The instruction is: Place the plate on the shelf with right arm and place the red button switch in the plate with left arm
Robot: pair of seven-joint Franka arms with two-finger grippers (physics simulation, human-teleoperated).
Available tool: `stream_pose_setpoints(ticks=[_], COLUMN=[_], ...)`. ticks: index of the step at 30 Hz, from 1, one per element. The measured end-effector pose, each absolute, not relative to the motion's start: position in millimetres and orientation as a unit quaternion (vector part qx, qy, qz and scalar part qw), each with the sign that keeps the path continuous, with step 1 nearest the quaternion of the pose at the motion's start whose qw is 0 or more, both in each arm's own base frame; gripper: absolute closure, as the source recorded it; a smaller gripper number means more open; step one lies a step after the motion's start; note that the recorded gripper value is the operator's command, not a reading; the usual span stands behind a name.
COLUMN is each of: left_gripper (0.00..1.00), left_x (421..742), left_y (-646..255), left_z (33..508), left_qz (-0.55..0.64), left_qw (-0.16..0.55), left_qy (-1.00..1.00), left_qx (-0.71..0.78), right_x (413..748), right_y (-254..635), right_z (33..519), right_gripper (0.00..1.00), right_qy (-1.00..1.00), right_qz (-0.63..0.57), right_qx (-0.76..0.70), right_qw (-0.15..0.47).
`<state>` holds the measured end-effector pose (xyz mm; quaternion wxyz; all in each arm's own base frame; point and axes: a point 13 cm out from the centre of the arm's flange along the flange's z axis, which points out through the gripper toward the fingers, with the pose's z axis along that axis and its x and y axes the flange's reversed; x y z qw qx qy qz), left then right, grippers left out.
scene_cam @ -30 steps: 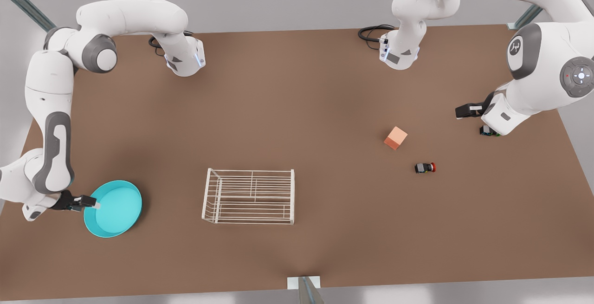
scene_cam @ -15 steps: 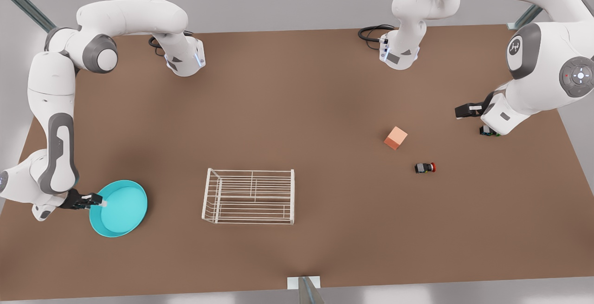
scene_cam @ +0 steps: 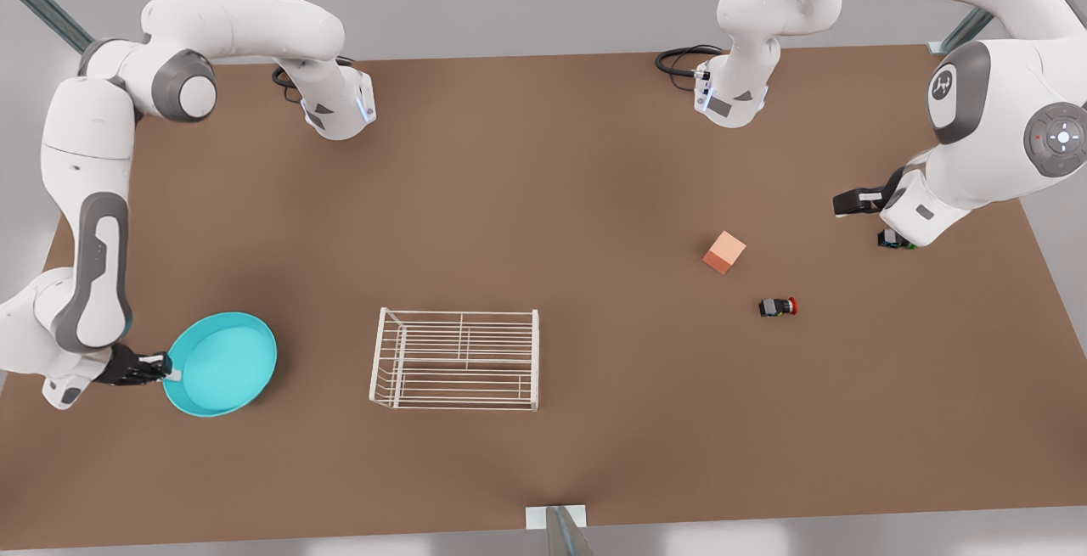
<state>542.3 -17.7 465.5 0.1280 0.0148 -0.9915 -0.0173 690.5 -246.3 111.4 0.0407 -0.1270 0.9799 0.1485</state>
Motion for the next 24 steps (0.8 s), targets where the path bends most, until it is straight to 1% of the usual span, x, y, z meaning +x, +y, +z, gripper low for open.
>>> stream_pose_setpoints(ticks=[4, 8, 12, 14, 17, 20, 24], left_gripper=[0.00, 0.00, 0.00, 0.00, 0.00, 0.00, 0.00], left_x=[542, 542, 542, 542, 542, 542, 544], left_y=[-18, -19, -19, -19, -19, -19, -18], left_z=[465, 465, 466, 467, 467, 467, 464], left_qz=[-0.017, -0.017, -0.017, -0.017, -0.017, -0.017, -0.018], left_qw=[0.128, 0.128, 0.127, 0.127, 0.127, 0.127, 0.129], left_qy=[-0.992, -0.992, -0.992, -0.992, -0.992, -0.992, -0.991], left_qx=[0.014, 0.013, 0.013, 0.013, 0.014, 0.014, 0.015], right_x=[699, 711, 698, 690, 678, 668, 674], right_y=[-190, -66, 69, 132, 207, 267, 300], right_z=[167, 230, 283, 305, 320, 317, 298], right_gripper=[0.79, 0.79, 0.79, 0.79, 0.79, 0.79, 0.79], right_qy=[0.968, 0.935, 0.895, 0.882, 0.876, 0.880, 0.899], right_qz=[0.179, 0.251, 0.319, 0.331, 0.330, 0.325, 0.310], right_qx=[-0.171, -0.247, -0.312, -0.336, -0.352, -0.346, -0.310], right_qw=[0.037, 0.038, 0.022, 0.011, -0.006, -0.018, -0.016])
